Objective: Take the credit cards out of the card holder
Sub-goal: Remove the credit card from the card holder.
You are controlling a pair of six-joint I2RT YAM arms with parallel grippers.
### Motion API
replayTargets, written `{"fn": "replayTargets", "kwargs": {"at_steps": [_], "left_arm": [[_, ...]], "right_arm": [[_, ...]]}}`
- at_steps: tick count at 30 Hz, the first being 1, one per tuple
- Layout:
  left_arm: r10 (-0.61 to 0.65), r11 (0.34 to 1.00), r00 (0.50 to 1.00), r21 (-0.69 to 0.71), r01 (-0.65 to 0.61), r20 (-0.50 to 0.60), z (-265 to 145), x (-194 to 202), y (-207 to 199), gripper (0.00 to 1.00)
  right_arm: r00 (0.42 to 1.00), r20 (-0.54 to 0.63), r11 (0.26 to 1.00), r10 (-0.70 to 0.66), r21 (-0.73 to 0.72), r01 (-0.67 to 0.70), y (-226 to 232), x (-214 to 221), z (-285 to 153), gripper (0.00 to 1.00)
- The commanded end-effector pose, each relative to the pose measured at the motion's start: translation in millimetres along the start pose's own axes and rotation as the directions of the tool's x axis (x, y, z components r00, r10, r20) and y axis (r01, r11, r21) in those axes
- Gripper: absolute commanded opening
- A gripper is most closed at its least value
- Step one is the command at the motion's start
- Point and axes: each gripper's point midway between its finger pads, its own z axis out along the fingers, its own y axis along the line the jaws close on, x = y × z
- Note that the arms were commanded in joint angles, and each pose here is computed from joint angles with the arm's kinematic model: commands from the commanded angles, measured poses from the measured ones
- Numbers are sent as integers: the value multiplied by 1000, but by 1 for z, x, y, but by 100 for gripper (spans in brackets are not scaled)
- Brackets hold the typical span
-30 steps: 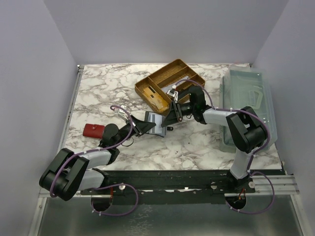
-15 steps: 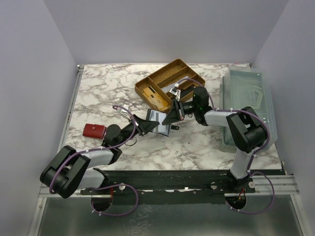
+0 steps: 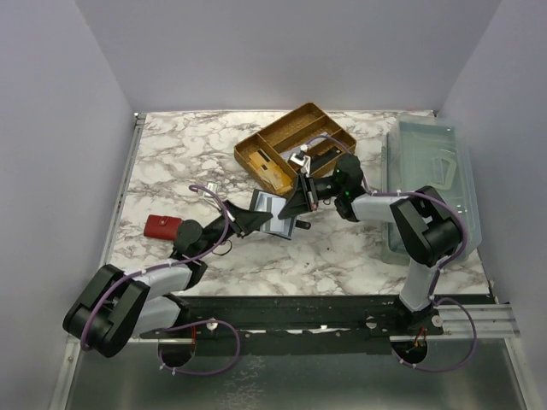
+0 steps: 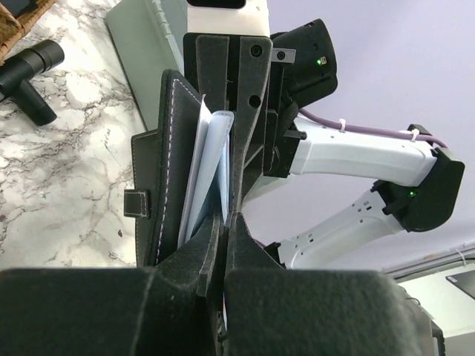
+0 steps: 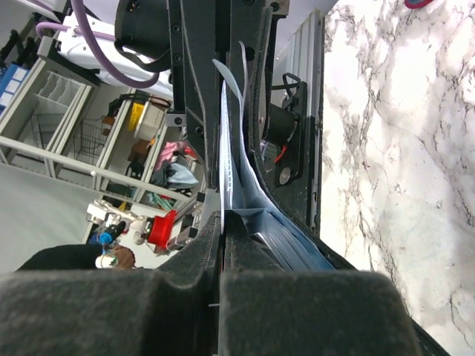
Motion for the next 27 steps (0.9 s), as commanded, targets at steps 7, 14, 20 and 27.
{"fn": "replayTargets", "kwargs": {"at_steps": [7, 14, 20, 27], "left_arm": [[8, 996, 993, 85, -18, 119, -15, -31, -20, 0], [-16, 993, 993, 119, 1, 119, -16, -33, -25, 8], [-30, 990, 994, 140, 16, 102, -15, -33, -27, 0], [-33, 995, 992, 100, 21, 122, -20, -39, -15, 0]], "right_arm": [[999, -30, 999, -43, -30, 42, 13, 7, -12, 0], [999, -27, 999, -42, -33, 41, 13, 7, -12, 0], [999, -30, 999, -38, -33, 37, 12, 8, -13, 0], [994, -64, 996, -85, -41, 83, 8, 11, -24, 0]]}}
